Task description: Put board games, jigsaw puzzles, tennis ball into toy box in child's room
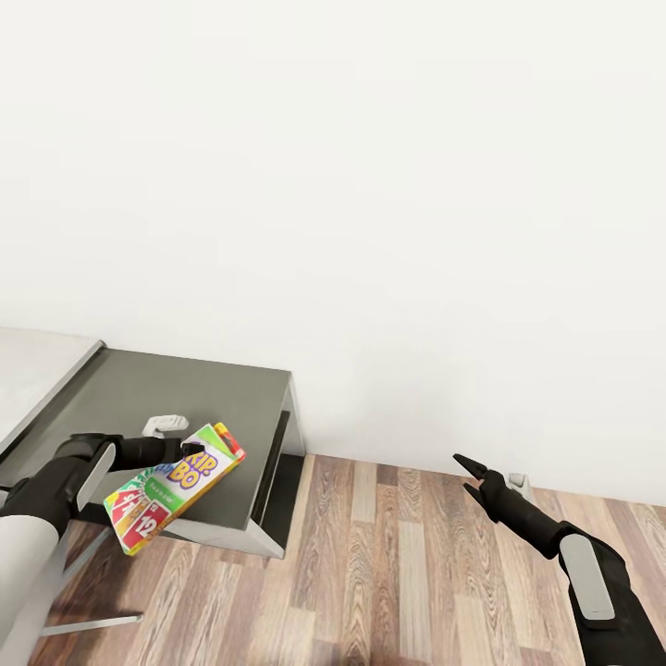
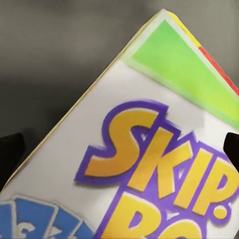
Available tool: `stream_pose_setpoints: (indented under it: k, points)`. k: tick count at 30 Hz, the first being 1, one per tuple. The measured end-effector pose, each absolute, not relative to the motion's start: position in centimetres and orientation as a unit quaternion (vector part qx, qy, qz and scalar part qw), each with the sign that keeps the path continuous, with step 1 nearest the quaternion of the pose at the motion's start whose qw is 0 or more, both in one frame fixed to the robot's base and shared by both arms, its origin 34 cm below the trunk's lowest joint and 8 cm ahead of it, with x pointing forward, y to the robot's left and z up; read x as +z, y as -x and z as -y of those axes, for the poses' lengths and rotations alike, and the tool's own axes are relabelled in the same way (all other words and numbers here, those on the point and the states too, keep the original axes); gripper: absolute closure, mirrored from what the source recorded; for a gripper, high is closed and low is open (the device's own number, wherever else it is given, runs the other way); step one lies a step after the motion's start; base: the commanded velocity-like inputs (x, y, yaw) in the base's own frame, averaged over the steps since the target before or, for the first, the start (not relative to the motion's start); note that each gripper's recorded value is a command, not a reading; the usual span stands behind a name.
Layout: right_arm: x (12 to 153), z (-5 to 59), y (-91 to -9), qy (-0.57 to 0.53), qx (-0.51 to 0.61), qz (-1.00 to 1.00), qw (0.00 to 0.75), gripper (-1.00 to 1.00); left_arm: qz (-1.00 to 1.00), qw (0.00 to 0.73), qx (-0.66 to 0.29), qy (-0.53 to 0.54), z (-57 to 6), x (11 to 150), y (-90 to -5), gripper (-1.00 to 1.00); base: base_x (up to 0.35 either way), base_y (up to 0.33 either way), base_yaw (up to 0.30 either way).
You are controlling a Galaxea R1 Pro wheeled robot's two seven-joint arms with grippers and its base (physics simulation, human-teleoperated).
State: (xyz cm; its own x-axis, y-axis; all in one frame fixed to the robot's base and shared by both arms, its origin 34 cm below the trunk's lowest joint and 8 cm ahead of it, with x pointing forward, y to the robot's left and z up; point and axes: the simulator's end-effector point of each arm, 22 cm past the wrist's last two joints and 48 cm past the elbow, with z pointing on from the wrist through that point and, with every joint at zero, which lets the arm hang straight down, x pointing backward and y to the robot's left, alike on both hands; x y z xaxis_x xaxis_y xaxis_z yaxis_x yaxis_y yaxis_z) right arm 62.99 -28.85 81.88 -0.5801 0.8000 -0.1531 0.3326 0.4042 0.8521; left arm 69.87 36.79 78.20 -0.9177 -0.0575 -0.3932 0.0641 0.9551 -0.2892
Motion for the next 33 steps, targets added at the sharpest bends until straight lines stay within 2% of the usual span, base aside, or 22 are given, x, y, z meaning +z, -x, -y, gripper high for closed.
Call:
stream_pose_setpoints:
  k: [13, 24, 33]
  points:
    - [81.8, 28.9, -63.0, -0.360, 0.411, -0.788, 0.284, -1.00, -0.968, 0.203, -0.150, -0.002, -36.8, 78.2, -69.9, -1.00, 0.000, -0.027, -0.002]
    - [82.3, 28.9, -63.1, -0.358, 0.412, -0.787, 0.288, -1.00, -0.967, 0.207, -0.150, -0.002, -36.8, 78.8, -70.1, -1.00, 0.000, 0.000, -0.153]
    - [82.5, 28.8, -63.2, -0.357, 0.413, -0.786, 0.289, -1.00, -0.964, 0.221, -0.150, -0.005, -37.0, 79.8, -70.8, -1.00, 0.000, 0.000, -0.031]
